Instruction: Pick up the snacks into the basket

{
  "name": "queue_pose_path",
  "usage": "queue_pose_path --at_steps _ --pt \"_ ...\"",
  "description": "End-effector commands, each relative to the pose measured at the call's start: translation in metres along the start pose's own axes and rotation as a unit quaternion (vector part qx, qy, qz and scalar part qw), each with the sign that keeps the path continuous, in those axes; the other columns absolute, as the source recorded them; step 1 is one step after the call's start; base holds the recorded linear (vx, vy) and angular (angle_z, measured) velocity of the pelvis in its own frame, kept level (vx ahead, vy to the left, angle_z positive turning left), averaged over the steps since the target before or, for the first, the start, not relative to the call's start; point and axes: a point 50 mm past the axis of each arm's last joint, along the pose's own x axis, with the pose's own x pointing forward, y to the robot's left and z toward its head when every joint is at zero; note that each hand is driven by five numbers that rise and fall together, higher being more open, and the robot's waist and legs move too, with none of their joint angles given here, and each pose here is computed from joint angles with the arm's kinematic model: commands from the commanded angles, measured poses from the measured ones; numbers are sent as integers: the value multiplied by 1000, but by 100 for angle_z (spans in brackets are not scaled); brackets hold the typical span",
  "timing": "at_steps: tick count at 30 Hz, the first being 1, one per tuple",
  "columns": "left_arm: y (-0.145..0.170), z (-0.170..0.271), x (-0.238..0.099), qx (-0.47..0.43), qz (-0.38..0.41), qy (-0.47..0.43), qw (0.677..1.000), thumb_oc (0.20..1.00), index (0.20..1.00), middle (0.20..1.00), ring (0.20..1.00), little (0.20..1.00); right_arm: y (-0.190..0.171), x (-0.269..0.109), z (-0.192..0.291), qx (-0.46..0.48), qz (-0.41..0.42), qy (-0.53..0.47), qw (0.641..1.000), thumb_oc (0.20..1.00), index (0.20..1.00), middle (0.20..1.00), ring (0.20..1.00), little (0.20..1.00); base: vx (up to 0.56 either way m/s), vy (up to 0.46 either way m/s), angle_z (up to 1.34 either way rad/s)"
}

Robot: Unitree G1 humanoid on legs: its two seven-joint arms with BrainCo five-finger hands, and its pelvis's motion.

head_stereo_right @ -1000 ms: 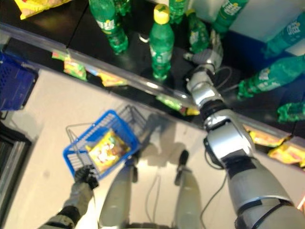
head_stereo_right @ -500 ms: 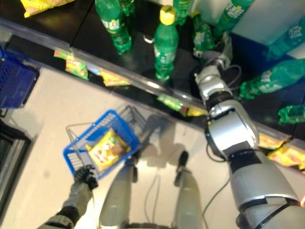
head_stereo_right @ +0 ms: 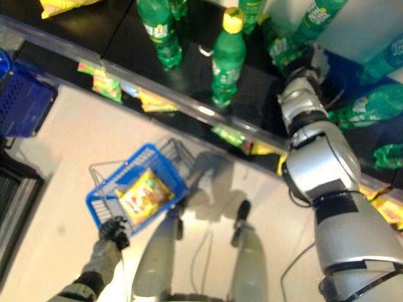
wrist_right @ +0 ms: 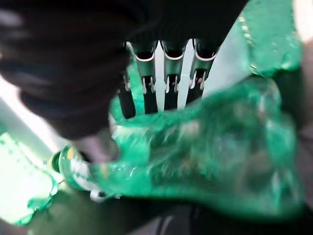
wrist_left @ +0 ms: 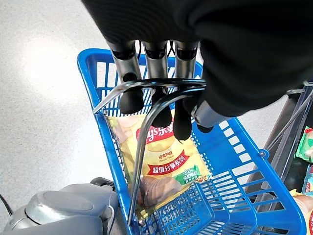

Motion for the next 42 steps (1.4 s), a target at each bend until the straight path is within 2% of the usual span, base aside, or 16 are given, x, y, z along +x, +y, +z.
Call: queue_pose_path --at_steps 1,11,12,13,14,16,23,34,42 --pt "31 0 0 31 27 -14 999 200 200 200 200 200 -36 13 8 -39 -44 -16 998 200 200 200 200 200 0 0 0" --pt "35 0 2 31 36 -8 999 200 200 200 200 200 -31 9 36 7 -32 -57 998 206 206 206 206 206 0 0 0" --pt "36 -1 2 30 36 -6 999 200 200 200 200 200 -31 9 38 10 -32 -60 998 442 442 442 442 442 0 0 0" --pt "36 -1 2 29 37 -5 999 200 200 200 200 200 -30 8 40 10 -33 -61 998 523 523 523 523 523 0 0 0" --pt "36 -2 2 29 37 -3 999 200 200 200 200 200 -30 8 40 10 -32 -63 997 809 809 809 809 809 0 0 0" --pt "36 -2 2 30 36 -4 999 200 200 200 200 200 -30 8 40 6 -32 -63 997 1000 1000 1000 1000 1000 0 0 0" --pt "35 -2 2 33 33 -4 999 200 200 200 200 200 -30 9 35 -4 -32 -55 998 1000 1000 1000 1000 1000 0 0 0" --pt "33 -3 2 29 32 -2 999 200 200 200 200 200 -19 4 36 45 -29 -46 998 1000 1000 1000 1000 1000 -1 1 0" --pt "36 -2 3 23 45 2 999 200 200 200 200 200 -7 -3 46 142 -21 -50 988 1000 1000 1000 1000 1000 0 0 0"
